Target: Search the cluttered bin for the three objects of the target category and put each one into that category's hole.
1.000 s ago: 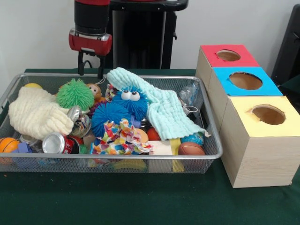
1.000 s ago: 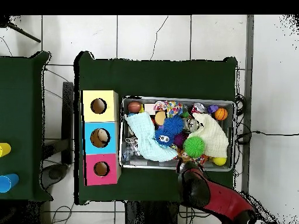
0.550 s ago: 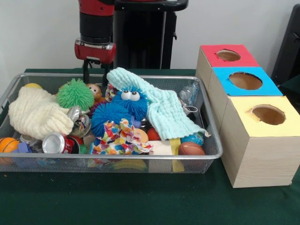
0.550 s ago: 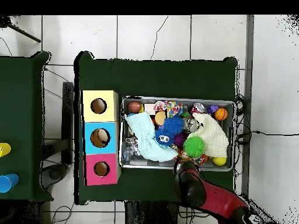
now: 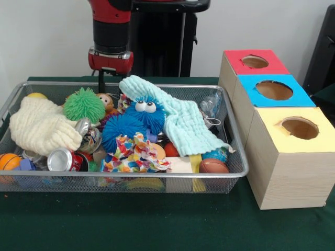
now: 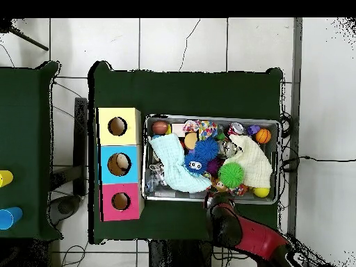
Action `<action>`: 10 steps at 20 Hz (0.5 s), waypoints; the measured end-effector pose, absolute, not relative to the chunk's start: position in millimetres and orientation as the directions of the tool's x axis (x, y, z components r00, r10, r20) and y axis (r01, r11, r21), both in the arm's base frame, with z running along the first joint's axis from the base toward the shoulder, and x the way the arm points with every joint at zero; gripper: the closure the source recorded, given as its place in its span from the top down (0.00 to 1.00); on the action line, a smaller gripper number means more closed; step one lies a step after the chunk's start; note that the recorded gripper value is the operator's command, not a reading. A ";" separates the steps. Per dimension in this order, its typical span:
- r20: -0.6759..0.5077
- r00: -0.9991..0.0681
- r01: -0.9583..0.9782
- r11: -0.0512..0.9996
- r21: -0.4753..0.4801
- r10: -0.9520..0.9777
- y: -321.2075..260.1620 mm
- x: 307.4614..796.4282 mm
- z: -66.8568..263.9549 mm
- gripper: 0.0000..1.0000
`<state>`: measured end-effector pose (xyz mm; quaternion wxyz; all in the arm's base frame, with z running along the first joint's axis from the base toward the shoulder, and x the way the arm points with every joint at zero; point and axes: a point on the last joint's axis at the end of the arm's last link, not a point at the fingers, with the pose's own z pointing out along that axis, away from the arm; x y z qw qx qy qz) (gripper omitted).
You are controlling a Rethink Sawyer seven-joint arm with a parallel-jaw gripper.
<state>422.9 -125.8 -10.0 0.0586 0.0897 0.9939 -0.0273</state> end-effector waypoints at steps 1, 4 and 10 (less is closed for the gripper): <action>-0.123 -0.977 0.182 0.982 -0.043 0.175 -125.6 423.0 -11.2 1.00; -0.134 -0.976 0.182 0.982 -0.043 0.175 -124.8 423.1 -14.2 1.00; -0.159 -0.972 0.182 0.982 -0.040 0.174 -121.8 422.1 -22.3 1.00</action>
